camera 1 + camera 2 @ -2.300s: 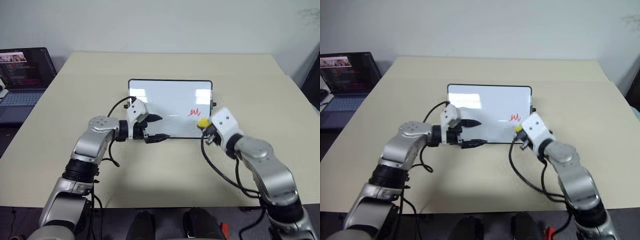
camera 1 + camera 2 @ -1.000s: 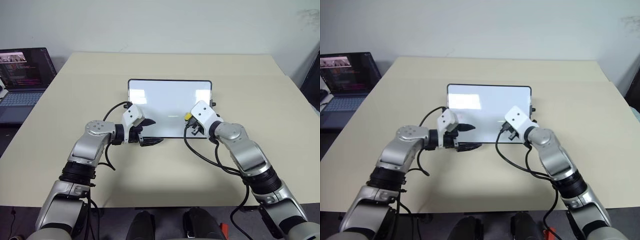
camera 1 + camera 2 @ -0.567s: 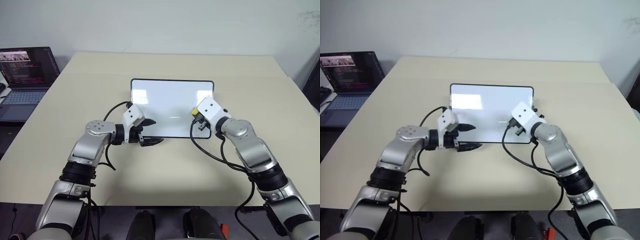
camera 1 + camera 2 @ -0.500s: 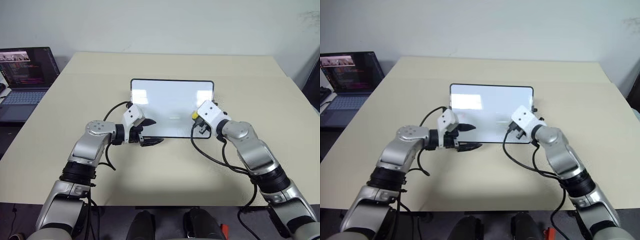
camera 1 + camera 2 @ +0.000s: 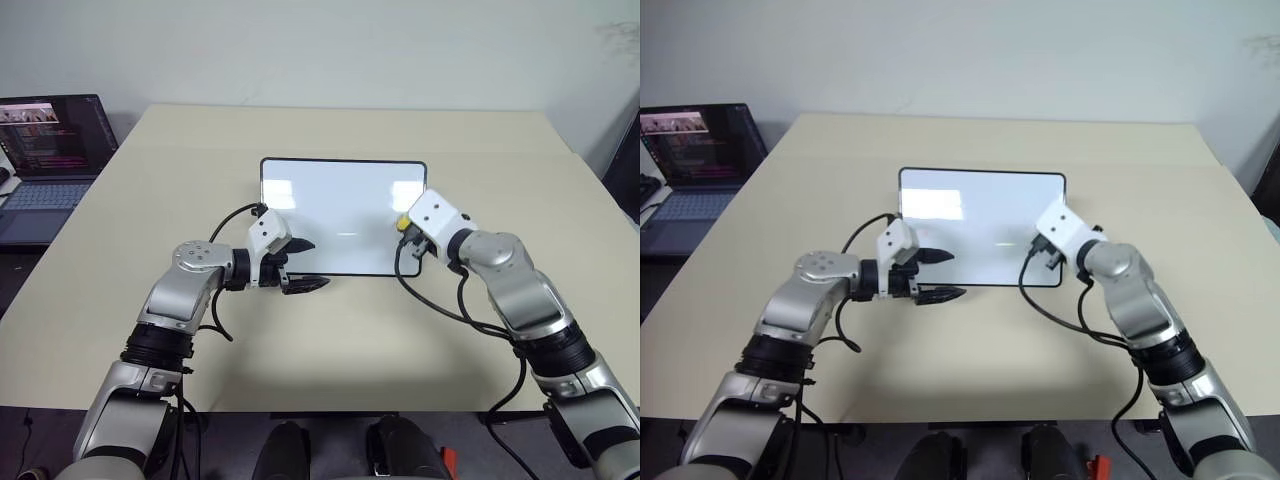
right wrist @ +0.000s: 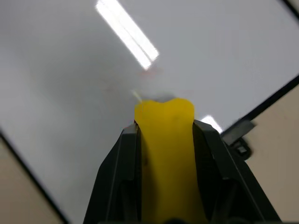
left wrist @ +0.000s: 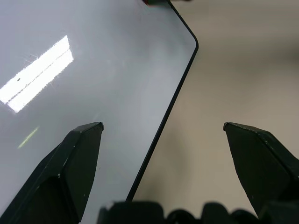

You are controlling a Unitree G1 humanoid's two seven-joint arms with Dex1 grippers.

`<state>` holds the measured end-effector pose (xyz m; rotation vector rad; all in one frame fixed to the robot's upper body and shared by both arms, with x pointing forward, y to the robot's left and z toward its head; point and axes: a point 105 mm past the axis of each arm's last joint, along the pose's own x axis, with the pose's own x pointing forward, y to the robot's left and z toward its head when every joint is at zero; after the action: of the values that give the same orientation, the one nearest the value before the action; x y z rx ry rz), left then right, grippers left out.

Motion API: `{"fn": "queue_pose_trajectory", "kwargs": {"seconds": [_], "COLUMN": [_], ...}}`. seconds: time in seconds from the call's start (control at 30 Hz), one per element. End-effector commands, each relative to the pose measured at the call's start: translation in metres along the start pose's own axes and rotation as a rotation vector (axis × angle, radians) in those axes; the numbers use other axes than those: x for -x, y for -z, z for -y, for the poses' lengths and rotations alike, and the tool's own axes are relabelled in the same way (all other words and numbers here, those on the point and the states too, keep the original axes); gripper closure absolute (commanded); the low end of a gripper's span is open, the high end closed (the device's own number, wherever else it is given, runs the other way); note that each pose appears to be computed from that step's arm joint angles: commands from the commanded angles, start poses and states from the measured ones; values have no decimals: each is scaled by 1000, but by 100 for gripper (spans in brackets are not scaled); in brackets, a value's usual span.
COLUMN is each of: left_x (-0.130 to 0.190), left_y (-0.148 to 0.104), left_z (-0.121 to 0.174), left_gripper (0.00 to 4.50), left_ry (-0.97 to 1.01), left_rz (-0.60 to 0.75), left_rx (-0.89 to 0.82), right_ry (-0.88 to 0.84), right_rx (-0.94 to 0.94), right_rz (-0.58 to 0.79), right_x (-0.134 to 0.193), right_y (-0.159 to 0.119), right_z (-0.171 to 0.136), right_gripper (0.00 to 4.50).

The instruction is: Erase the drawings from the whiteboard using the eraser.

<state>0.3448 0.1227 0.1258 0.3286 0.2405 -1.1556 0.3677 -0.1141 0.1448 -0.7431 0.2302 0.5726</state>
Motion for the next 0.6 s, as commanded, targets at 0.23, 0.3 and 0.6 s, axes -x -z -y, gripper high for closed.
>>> {"fn": "queue_pose_trajectory", "kwargs": {"seconds": [0.23,0.3,0.6], "left_x": [2,2,1], "left_y": [-12,-12,-11], "left_z": [2,2,5], "left_gripper": [0,0,0], "left_ry": [7,8,19], "left_rz": [25,25,28], "left_rx": [-41,-41,-35], "right_ry": [136,170,-86], "right_rx": [38,46,-20], "right_rz": [5,43,-5], "right_x": [-3,-4,-9], "right_y": [-5,-16,-3], "right_z": [25,31,-12], "right_gripper": [336,336,336]}}
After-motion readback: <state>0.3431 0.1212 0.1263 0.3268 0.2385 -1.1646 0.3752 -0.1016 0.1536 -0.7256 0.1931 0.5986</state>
